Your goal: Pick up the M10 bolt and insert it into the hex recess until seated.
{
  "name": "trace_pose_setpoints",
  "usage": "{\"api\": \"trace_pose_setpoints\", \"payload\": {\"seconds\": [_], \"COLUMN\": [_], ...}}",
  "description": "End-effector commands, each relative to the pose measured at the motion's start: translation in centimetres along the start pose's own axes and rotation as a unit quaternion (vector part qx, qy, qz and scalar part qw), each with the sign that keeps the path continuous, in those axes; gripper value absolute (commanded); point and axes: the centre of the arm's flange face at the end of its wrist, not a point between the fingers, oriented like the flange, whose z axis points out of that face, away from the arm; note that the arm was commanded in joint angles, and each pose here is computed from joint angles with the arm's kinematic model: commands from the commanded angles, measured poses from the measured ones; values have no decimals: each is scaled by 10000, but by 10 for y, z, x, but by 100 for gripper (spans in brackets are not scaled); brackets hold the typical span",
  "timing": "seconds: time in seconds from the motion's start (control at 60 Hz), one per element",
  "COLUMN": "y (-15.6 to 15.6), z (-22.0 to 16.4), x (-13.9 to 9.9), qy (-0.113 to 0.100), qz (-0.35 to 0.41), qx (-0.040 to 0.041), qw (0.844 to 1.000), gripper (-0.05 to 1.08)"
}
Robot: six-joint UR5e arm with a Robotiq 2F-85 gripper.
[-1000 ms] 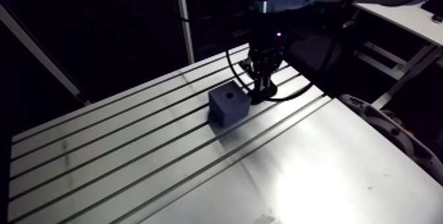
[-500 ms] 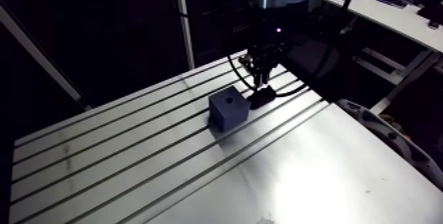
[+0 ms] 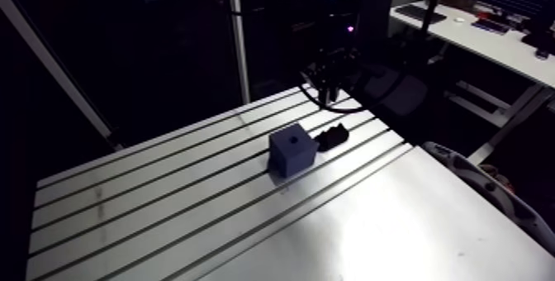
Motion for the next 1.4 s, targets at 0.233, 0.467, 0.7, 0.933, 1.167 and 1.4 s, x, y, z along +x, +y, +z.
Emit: {"api": "trace_pose_setpoints", "payload": {"seconds": [0.233,0.467,0.7,0.933,1.167,1.4], "y": [-30,-61,-92,-120,-128,-126], "z": [-65,-77,-74,-62,-56,-58], "x": [-12,-6,10,32,42,41], "qy": [-234,-766,-1128,-1311,-1374,-1425], "qz": [-1391,-2258,-2771,-3144,-3243,-3285], "qx": [130,-94,-358,-518,-552,-606], "qw": [9899,9711,9535,9388,9343,9317], "gripper": [94,94,94,94,94,94]}}
